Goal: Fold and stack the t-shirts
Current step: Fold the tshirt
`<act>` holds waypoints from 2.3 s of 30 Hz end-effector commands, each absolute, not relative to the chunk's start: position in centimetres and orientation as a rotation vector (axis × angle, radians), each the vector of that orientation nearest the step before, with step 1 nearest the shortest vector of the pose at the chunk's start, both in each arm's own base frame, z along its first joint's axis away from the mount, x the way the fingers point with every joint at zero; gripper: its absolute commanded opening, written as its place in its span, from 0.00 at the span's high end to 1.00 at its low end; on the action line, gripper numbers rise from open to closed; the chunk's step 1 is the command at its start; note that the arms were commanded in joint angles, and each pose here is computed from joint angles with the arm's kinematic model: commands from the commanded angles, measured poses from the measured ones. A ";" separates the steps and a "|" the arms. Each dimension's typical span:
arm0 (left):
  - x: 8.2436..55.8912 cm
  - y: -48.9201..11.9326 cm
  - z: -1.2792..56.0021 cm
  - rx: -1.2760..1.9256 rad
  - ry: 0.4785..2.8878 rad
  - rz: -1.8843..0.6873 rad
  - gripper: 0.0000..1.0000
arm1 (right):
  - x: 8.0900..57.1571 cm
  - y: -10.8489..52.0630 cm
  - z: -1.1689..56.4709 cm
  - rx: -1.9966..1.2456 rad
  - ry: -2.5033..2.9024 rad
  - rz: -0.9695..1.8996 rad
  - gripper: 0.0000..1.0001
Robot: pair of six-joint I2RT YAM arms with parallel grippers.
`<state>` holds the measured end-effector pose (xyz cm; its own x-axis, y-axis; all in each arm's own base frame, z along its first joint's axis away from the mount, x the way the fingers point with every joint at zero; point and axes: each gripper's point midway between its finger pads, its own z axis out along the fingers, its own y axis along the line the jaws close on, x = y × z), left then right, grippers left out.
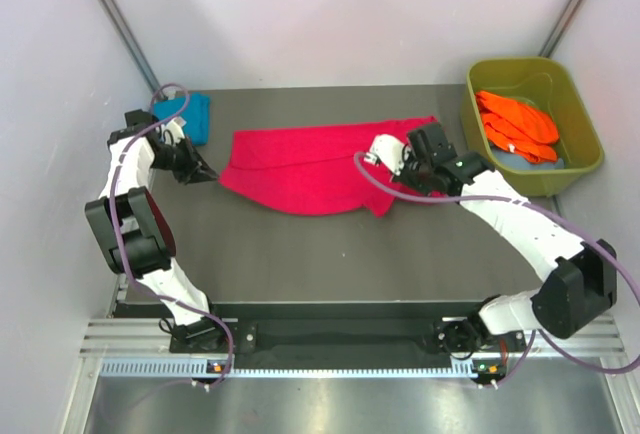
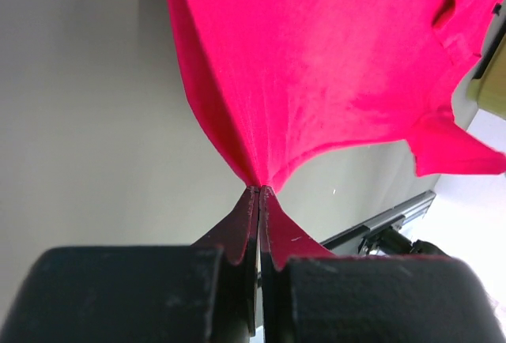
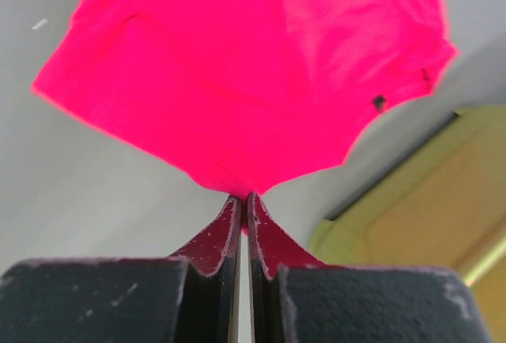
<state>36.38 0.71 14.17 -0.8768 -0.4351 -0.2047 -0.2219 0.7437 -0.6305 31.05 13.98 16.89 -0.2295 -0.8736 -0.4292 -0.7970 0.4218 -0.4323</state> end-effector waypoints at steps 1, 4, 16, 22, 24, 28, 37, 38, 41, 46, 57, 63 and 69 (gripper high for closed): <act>37.6 1.1 15.0 -0.464 2.576 -0.884 1.00 | 35.1 14.1 20.7 -1.231 1.990 -0.187 1.00; 38.4 1.6 14.3 -0.473 2.580 -0.865 1.00 | 37.4 13.8 21.8 -1.140 1.993 -0.190 1.00; 43.6 3.2 12.5 -0.432 2.579 -0.809 1.00 | 46.1 13.4 21.8 -1.009 2.022 -0.213 1.00; 46.2 2.0 12.7 -0.345 2.564 -0.786 1.00 | 49.4 13.6 20.7 -0.979 2.036 -0.214 1.00; 46.8 1.3 12.5 -0.303 2.569 -0.778 1.00 | 50.7 13.6 20.2 -0.971 2.043 -0.216 1.00; 47.9 0.3 11.6 -0.246 2.583 -0.770 1.00 | 52.4 13.5 19.8 -0.953 2.044 -0.221 1.00; 51.4 0.8 11.3 -0.191 2.546 -0.670 1.00 | 55.1 12.2 19.8 -0.858 2.044 -0.235 1.00; 51.6 0.9 11.3 -0.187 2.543 -0.657 1.00 | 55.4 12.1 19.8 -0.852 2.043 -0.236 1.00; 52.5 1.7 11.1 -0.196 2.533 -0.612 1.00 | 56.1 12.0 19.7 -0.841 2.040 -0.238 1.00; 53.4 2.6 10.3 -0.228 2.539 -0.545 1.00 | 56.8 12.2 18.7 -0.843 2.054 -0.237 1.00; 54.2 3.3 10.1 -0.241 2.529 -0.495 1.00 | 58.3 12.1 16.3 -0.830 2.079 -0.255 1.00; 54.4 3.6 10.1 -0.245 2.525 -0.471 1.00 | 59.2 11.8 16.3 -0.809 2.068 -0.269 1.00; 54.5 4.1 9.9 -0.262 2.530 -0.430 1.00 | 59.9 11.5 15.5 -0.796 2.072 -0.284 1.00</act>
